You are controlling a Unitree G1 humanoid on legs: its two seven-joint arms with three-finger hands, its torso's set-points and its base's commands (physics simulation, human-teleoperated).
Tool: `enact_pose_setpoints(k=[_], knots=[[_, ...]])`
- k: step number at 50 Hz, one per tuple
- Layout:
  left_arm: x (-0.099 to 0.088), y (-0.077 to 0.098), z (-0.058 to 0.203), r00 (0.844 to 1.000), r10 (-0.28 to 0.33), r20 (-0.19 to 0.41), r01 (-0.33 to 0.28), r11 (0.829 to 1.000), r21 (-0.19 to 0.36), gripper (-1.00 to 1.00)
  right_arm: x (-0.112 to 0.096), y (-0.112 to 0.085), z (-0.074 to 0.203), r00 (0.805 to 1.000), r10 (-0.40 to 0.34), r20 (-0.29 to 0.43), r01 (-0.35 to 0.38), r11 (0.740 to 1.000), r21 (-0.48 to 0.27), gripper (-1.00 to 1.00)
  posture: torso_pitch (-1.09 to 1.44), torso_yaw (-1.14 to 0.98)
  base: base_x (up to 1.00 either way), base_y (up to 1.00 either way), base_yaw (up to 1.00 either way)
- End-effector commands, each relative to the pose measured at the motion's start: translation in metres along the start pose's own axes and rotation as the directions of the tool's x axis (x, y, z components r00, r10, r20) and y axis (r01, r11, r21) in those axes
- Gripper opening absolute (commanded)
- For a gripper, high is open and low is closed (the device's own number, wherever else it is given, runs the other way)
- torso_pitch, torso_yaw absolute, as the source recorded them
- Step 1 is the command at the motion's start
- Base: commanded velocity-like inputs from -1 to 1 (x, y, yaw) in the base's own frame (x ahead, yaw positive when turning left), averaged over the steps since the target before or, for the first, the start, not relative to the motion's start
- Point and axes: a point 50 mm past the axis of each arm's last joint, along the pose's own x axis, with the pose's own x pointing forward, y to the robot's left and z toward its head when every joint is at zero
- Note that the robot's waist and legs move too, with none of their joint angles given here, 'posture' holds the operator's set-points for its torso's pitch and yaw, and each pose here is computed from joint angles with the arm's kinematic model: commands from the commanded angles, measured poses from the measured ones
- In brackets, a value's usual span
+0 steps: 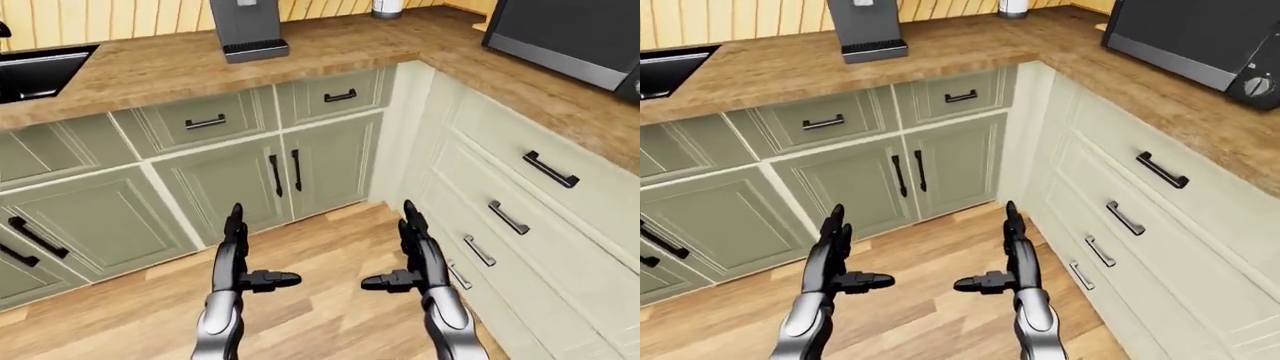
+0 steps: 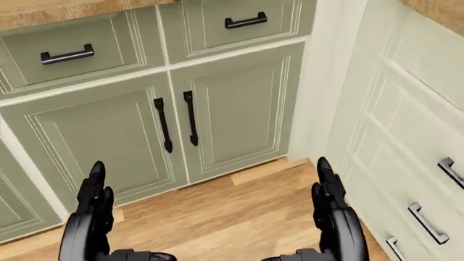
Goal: Navigate to the shelves.
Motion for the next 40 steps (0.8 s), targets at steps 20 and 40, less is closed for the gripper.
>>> enact_pose_setpoints(k=[20, 40], knots=[[0.0034, -0.0039, 0.0158, 0.996, -0.015, 0.083, 0.015, 1.000, -0.002, 1.00, 0.0028, -0.0016, 0.0187, 0.996, 0.000, 0.093, 0.001, 1.000, -0.010, 1.00, 0.00, 0.00, 0.00, 0.00, -0.35], [0.0037, -0.0038, 0.0150, 0.997, -0.014, 0.082, 0.014, 1.000, -0.001, 1.00, 0.0034, -0.0020, 0.0173, 0.996, -0.002, 0.091, 0.003, 1.000, -0.012, 1.00, 0.00, 0.00, 0.00, 0.00, -0.26]])
